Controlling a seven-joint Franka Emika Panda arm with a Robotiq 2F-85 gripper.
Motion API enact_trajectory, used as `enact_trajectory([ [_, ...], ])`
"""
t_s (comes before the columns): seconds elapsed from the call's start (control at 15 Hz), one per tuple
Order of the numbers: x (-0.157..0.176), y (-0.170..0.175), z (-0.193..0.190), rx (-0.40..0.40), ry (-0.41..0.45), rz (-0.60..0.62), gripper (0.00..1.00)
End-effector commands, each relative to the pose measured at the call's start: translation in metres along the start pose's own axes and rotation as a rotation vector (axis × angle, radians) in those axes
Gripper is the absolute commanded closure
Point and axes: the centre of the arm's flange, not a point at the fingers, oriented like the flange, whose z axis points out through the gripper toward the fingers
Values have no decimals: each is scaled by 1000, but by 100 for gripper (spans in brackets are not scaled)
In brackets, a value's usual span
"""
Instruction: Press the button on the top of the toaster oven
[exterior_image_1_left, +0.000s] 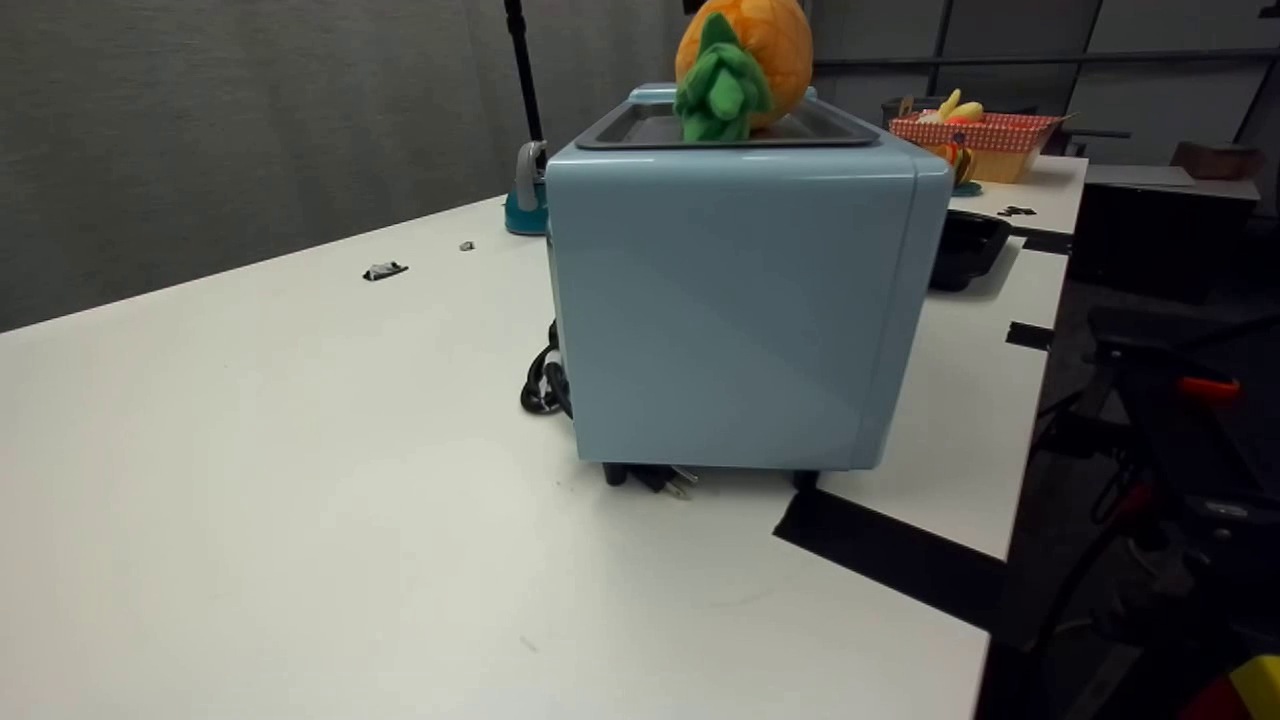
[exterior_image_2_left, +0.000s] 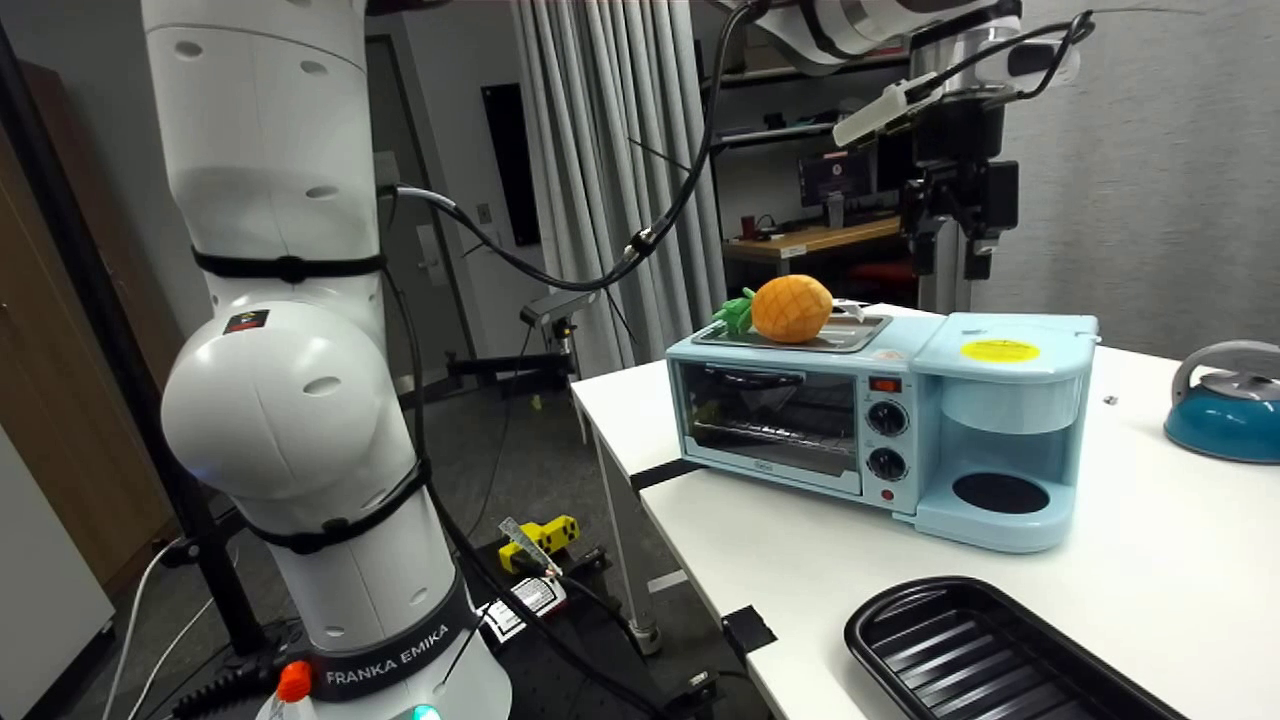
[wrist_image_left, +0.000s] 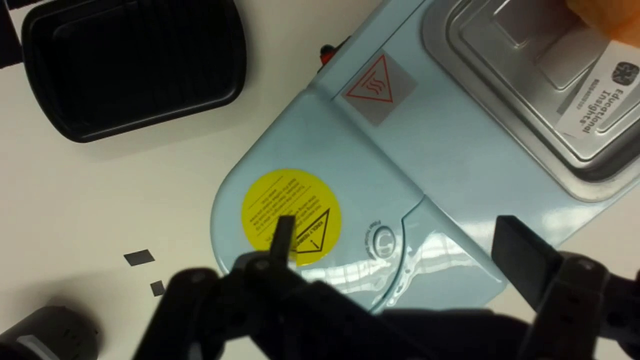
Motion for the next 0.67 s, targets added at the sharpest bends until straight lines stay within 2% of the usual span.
enact_trajectory([
  [0.0,-18,-9,-5,62,45,0,0],
  [0.6,-6,-19,-9,75,151,-10,0],
])
